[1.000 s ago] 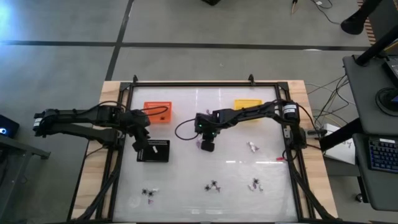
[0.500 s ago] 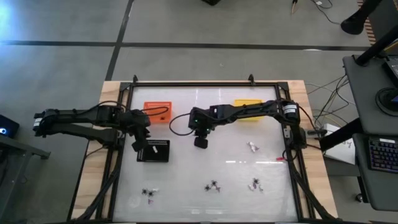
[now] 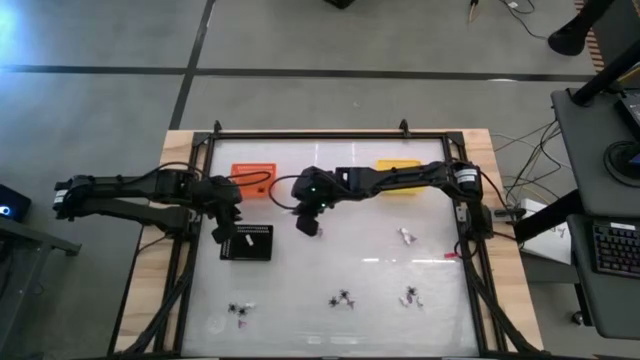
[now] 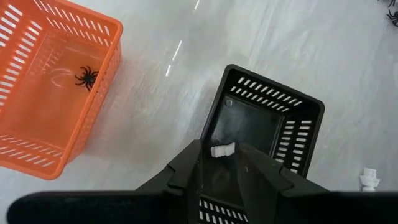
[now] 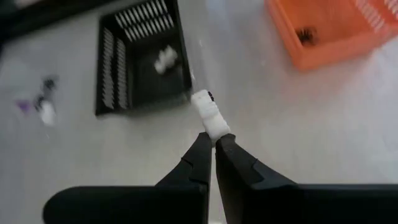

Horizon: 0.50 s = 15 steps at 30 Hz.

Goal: Sort Halloween decoration
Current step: Put the white skeleton toy into the black bin

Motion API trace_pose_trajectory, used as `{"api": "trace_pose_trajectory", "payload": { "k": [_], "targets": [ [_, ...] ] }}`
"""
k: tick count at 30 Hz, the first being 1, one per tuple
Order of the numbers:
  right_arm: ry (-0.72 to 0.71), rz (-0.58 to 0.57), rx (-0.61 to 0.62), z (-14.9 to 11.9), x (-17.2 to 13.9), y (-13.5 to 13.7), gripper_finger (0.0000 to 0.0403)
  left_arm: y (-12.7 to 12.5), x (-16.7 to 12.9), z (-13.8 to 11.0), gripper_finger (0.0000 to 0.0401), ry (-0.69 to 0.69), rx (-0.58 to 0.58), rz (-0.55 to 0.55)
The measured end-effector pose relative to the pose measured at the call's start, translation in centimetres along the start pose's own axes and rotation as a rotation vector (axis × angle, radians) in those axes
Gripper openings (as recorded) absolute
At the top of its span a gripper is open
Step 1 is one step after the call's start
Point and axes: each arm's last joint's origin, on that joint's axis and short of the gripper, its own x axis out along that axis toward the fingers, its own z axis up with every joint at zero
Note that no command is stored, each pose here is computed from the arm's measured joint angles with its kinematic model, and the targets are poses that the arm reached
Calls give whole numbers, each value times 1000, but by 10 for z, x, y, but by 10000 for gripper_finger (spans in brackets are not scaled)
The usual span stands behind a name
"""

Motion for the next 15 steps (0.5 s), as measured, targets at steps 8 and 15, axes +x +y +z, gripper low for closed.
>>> {"api": "trace_pose_trajectory", "payload": {
  "k": [8,15],
  "targets": [
    [-99,46,24,7,2,12,9,4,-7,0,77,-83,22,85],
    [-189,82,78,16,2,17,9,5,-14,-3,77,-133,18,78]
  ]
}}
